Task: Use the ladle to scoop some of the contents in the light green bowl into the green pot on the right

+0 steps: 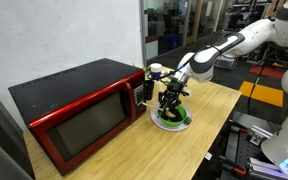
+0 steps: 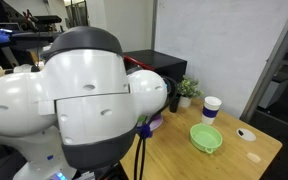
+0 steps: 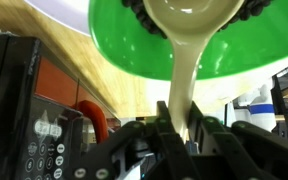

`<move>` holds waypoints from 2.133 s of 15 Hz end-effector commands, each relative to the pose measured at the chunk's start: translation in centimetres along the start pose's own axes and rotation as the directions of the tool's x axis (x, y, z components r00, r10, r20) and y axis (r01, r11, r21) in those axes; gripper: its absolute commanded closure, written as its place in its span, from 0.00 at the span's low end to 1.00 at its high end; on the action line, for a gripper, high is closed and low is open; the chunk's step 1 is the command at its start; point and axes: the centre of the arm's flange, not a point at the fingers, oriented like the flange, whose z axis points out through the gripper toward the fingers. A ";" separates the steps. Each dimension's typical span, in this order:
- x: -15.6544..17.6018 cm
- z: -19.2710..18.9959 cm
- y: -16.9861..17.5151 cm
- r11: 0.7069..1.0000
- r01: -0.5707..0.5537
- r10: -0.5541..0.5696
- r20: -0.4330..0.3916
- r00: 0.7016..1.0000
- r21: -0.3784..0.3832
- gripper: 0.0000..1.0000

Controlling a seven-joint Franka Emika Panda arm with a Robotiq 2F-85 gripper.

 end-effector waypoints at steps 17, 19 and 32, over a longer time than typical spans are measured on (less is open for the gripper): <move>3.2 -0.4 -0.5 0.991 0.099 -0.115 0.181 0.977 0.095 0.94; 3.8 0.0 -0.6 0.988 0.113 -0.133 0.202 0.970 0.108 0.94; 8.6 2.7 -3.0 0.961 0.177 -0.249 0.389 0.887 0.212 0.94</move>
